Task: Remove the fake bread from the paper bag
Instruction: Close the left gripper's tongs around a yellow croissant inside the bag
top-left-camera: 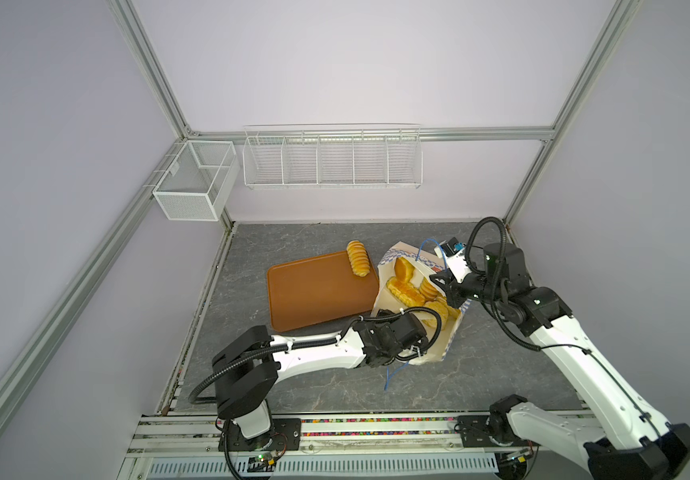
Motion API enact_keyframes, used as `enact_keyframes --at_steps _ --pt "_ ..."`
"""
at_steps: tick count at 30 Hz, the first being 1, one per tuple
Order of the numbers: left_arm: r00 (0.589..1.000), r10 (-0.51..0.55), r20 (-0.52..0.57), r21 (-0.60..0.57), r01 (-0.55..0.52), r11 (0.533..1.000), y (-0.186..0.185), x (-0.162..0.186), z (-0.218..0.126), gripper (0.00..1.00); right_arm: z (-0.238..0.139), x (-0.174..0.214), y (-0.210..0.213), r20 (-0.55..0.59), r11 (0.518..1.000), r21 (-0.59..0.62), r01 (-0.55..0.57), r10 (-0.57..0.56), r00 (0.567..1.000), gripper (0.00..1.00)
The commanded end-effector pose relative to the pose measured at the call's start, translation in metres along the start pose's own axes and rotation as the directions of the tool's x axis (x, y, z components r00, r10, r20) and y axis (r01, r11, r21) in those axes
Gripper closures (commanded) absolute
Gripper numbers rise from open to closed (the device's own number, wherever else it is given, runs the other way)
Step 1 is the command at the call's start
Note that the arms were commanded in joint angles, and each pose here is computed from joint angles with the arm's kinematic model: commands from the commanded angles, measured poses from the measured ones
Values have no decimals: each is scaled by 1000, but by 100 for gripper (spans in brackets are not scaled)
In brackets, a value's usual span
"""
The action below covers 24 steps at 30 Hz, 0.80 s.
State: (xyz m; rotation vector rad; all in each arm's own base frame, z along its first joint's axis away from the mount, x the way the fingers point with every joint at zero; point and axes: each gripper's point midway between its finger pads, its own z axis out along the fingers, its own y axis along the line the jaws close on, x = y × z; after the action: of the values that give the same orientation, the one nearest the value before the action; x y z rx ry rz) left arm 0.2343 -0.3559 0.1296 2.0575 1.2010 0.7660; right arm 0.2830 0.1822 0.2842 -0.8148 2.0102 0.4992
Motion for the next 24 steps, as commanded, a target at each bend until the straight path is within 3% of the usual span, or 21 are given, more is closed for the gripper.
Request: enact_keyframes --at_steps 1,15,22,24 --pt "999 -8 39 -69 10 998 27 -13 -3 57 -5 -13 6 45 999 -32 22 -21 999 93" --pt "999 -20 -29 -82 17 996 40 -13 14 60 2 -10 8 39 998 -55 5 -2 999 93" --pt "999 -43 -27 -102 40 994 46 -6 5 84 2 -7 2 30 1000 -19 9 -8 1000 93" --pt "999 -48 -25 -113 45 993 48 -3 1 86 1 -7 0 29 1000 -4 7 -7 1000 93"
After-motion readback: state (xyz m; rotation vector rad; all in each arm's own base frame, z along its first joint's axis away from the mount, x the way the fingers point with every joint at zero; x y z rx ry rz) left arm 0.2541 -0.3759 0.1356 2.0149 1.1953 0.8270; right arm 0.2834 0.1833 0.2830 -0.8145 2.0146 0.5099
